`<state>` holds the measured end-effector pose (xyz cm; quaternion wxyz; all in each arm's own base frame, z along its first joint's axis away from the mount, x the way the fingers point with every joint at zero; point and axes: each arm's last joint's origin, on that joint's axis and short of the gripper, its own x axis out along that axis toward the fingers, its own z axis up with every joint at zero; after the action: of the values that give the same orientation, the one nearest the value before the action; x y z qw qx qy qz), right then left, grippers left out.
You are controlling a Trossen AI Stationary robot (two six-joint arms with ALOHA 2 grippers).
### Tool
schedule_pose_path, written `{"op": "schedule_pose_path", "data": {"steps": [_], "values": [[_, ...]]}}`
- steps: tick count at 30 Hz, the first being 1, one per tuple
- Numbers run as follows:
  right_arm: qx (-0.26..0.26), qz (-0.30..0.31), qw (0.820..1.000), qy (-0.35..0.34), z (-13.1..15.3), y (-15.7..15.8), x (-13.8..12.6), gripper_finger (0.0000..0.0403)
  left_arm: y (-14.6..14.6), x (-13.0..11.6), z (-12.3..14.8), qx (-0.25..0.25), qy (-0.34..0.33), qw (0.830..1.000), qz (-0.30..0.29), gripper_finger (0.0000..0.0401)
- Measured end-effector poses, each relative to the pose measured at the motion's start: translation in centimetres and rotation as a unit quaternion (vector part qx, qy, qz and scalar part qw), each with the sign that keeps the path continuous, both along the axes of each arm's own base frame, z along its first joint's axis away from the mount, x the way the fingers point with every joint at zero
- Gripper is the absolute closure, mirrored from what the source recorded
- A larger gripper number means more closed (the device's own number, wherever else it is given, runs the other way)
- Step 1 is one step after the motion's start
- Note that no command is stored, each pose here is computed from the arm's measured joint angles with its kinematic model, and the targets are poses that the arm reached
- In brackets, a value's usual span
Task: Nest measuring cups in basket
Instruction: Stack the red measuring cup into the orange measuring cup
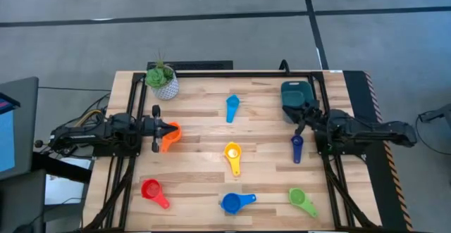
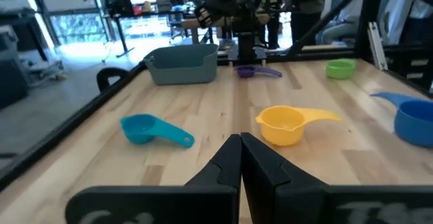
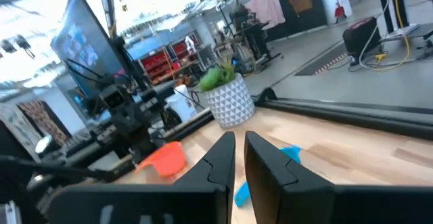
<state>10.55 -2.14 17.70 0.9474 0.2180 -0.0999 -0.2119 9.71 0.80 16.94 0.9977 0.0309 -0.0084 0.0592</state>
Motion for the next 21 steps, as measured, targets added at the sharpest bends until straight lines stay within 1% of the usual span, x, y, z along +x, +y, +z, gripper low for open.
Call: {"op": "schedule_pose_path", "data": {"steps": [2, 5, 8, 11, 14, 18, 21], "values": [[0.000, 0.000, 1.000, 0.000, 0.0, 0.0, 0.4, 0.0342, 0.0, 0.0, 0.0, -0.012, 0.001, 1.000, 0.005, 0.0398], [0.002, -0.008, 1.000, -0.002, 0.1, -0.2, 1.1, 0.0342, 0.2, 0.1, -0.1, -0.025, 0.003, 0.999, 0.030, 0.0383], [0.004, -0.007, 0.999, 0.034, 0.2, -0.2, 2.2, 0.0342, 0.3, 0.2, -0.2, -0.038, 0.008, 0.998, 0.045, 0.0355], [-0.002, -0.007, 0.998, 0.060, 0.4, -0.4, 3.3, 0.0342, 0.3, 0.5, -0.5, -0.060, 0.024, 0.997, 0.046, 0.0322], [-0.010, -0.002, 0.995, 0.095, 0.2, -0.5, 4.6, 0.0342, 0.2, 0.9, -0.7, -0.100, 0.035, 0.993, 0.042, 0.0296], [-0.039, 0.020, 0.994, 0.101, 0.7, -0.1, 6.2, 0.0342, -0.4, 1.5, -0.8, -0.140, 0.041, 0.989, 0.023, 0.0286], [-0.054, 0.036, 0.993, 0.101, 1.0, 0.4, 7.2, 0.0342, -1.0, 1.9, -0.8, -0.156, 0.036, 0.987, 0.022, 0.0285]]}}
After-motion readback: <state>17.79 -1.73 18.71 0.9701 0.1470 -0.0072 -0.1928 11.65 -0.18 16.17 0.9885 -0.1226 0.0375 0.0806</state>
